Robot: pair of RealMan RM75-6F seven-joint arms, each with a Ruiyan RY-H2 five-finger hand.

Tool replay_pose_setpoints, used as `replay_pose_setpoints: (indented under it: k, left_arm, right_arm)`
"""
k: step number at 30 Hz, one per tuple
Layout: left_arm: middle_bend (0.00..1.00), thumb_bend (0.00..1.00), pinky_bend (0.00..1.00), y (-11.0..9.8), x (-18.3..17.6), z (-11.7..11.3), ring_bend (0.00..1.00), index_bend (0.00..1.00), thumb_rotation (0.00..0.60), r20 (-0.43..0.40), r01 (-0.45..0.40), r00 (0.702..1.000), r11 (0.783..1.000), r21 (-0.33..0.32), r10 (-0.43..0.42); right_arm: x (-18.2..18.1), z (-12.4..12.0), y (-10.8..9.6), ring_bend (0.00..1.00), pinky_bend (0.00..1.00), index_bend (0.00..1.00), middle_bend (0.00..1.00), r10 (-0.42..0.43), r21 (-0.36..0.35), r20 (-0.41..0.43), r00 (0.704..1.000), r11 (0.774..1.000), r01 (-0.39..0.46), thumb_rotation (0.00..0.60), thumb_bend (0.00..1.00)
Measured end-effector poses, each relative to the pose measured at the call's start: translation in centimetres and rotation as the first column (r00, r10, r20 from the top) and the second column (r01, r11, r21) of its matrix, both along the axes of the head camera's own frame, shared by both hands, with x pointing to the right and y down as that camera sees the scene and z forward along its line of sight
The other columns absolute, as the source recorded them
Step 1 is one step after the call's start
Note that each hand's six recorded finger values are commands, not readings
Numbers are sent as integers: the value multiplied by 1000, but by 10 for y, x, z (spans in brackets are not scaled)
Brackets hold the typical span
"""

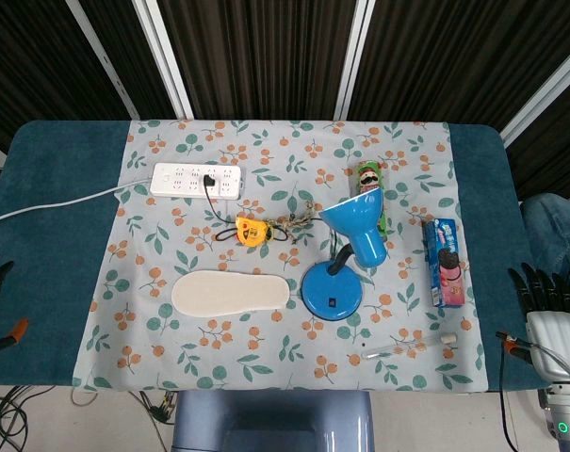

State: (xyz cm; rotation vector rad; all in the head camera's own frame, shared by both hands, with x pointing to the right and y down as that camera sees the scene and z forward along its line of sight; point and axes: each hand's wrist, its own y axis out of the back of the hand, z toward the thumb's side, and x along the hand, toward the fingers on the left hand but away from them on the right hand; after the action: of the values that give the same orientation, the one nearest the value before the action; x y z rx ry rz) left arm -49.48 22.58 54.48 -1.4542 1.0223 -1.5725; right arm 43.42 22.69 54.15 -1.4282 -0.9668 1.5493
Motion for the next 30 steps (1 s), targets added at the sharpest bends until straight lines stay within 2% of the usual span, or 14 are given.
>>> replay_pose_setpoints:
  k: [9,30]
  left_arm:
    - [2,246,143,0,0,-1,0,100,600,1,2,1000,1000,1,-2]
    - [3,246,143,0,-2,1,0,100,600,-2,18,1000,1000,-9,-19]
  right_arm:
    - [1,-3,-1,23,0,0,0,12,8,8,1000,1000,-12,600,252]
    - [-3,2,3,23,0,0,0,13,-35,30,999,999,-11,600,252]
